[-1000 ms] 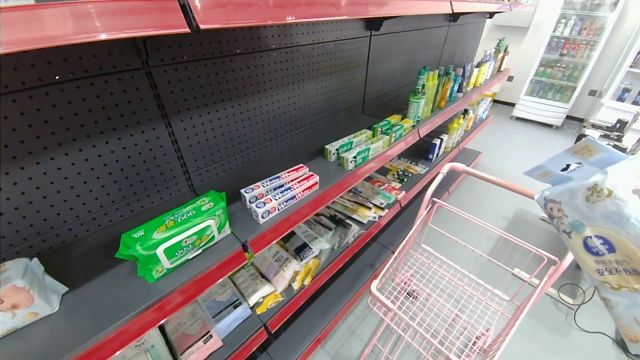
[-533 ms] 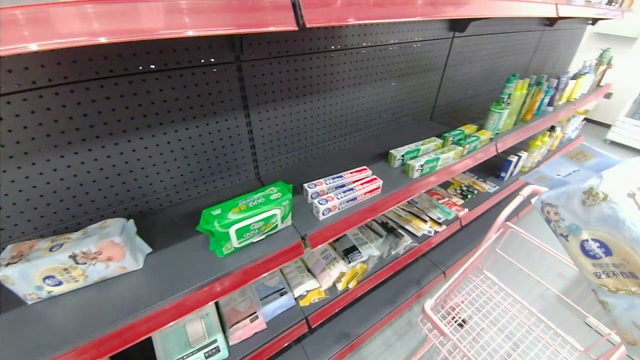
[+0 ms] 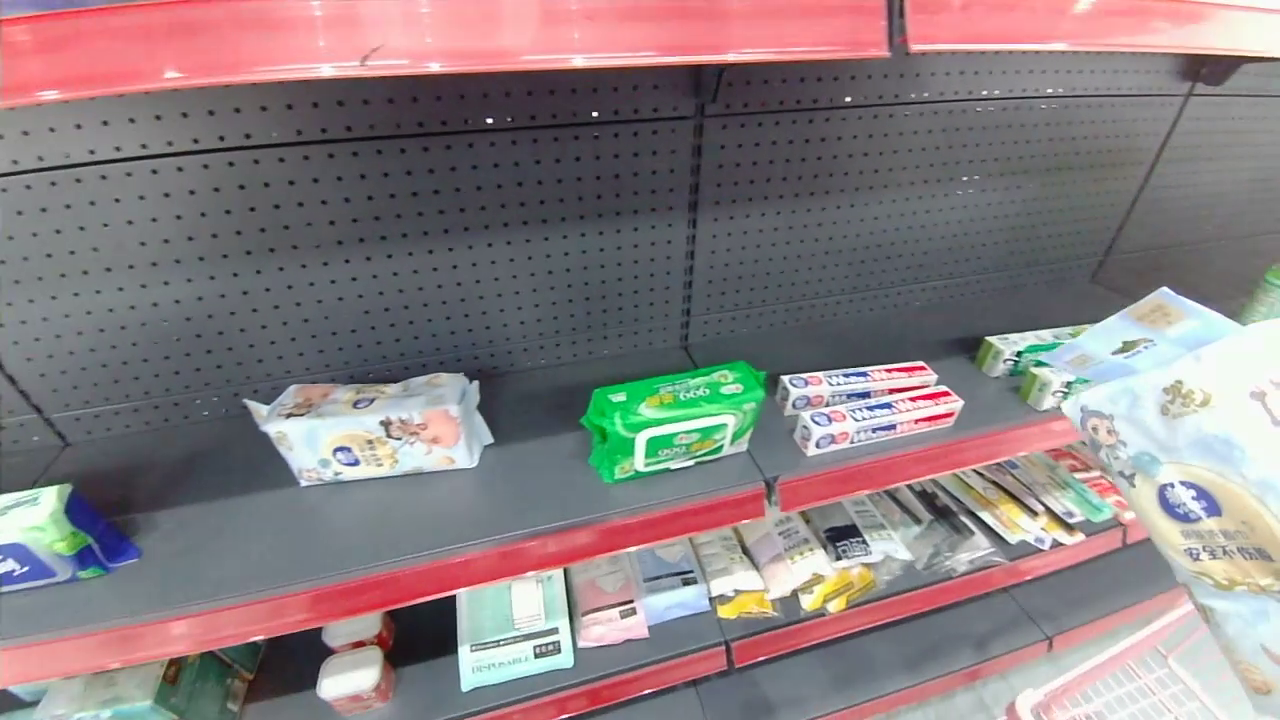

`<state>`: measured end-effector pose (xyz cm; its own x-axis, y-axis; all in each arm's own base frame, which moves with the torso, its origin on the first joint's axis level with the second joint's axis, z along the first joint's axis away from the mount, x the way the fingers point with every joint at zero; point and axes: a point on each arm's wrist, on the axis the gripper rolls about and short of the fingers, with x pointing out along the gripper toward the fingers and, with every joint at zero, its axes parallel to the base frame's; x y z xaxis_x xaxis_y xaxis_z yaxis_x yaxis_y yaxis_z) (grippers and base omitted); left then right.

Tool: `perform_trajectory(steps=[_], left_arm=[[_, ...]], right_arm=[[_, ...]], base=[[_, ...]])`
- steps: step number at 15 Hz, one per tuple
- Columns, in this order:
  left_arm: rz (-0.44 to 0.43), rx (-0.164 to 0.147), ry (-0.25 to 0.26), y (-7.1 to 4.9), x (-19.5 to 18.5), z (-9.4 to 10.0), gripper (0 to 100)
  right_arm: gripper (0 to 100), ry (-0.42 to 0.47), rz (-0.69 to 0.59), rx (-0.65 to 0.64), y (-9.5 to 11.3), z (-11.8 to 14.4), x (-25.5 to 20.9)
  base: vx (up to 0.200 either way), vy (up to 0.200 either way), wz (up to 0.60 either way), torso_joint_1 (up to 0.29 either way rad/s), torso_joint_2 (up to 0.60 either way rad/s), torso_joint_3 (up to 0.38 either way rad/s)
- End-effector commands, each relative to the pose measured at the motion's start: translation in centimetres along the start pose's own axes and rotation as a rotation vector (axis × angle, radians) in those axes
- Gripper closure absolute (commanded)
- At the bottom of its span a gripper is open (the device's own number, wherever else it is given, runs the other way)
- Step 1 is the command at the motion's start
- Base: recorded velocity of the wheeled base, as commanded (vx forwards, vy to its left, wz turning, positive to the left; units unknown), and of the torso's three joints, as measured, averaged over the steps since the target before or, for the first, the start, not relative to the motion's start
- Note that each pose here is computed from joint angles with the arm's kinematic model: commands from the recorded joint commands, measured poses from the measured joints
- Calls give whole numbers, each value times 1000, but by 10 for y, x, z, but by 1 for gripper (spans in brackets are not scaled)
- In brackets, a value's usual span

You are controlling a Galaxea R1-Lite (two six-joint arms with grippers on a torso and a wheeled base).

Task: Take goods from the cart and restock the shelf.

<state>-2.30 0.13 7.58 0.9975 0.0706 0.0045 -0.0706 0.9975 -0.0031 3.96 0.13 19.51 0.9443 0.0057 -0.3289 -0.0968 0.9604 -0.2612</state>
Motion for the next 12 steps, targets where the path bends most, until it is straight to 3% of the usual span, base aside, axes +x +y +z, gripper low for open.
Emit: perform_trajectory(steps=[1,4,12], left_arm=[[1,0,1,0,0,0,0],[1,0,1,0,0,0,0],[1,0,1,0,0,0,0]], right_arm=[[100,5,1,0,0,0,1],[100,6,1,-2,0,0,1],[100,6,1,-1,1,-2,1]], base=[[0,0,600,2,-2,2],[0,0,600,2,4,1],[0,0,0,0,0,0]])
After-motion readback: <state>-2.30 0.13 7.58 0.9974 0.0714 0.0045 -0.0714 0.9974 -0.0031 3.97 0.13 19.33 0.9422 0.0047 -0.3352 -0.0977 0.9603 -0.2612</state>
